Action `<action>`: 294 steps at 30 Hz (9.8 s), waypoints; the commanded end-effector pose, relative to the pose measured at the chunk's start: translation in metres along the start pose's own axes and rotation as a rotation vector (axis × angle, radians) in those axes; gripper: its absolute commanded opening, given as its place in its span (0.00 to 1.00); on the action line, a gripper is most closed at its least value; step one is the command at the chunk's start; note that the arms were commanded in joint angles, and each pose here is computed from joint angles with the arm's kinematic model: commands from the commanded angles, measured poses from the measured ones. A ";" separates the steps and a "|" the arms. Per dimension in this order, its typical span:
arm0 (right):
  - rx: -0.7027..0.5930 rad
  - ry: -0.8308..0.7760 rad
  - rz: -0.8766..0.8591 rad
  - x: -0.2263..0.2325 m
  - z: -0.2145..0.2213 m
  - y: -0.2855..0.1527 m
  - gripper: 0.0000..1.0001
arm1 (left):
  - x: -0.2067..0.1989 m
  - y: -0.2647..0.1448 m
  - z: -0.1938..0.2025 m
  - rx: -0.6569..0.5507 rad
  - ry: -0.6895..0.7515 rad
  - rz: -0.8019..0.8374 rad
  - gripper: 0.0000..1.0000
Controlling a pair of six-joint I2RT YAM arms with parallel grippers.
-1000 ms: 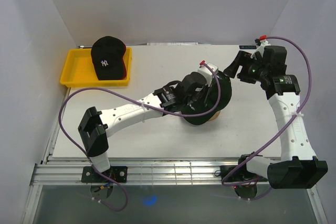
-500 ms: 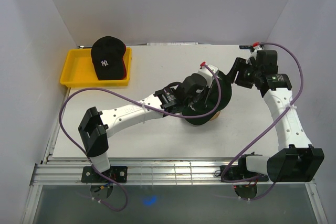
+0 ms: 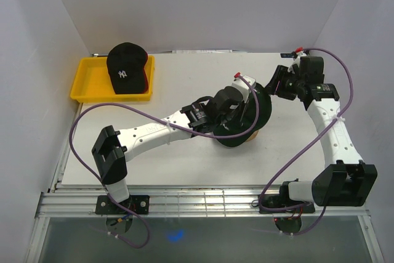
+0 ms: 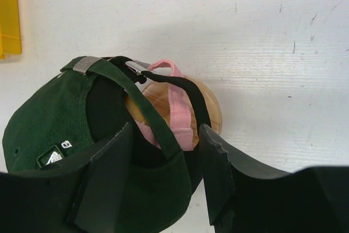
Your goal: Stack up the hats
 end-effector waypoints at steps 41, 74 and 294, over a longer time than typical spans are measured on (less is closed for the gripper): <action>0.002 -0.003 0.132 -0.036 0.028 0.002 0.32 | 0.046 -0.009 -0.006 0.055 -0.120 -0.158 0.38; -0.049 0.020 0.134 -0.046 0.013 -0.018 0.39 | 0.048 0.001 0.010 0.131 -0.157 -0.129 0.41; -0.076 -0.002 -0.144 0.017 -0.001 -0.006 0.81 | 0.110 0.026 -0.051 0.059 -0.364 -0.290 0.59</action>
Point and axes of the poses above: each gripper's point midway between its finger pads, its own y axis out along the fingers, its own x axis along the line the jaws close on, z = x × y, the point moved 5 cm from there along -y, back along the fingers, and after that the axes turned 7 degrees about y, right-handed, at the moved point
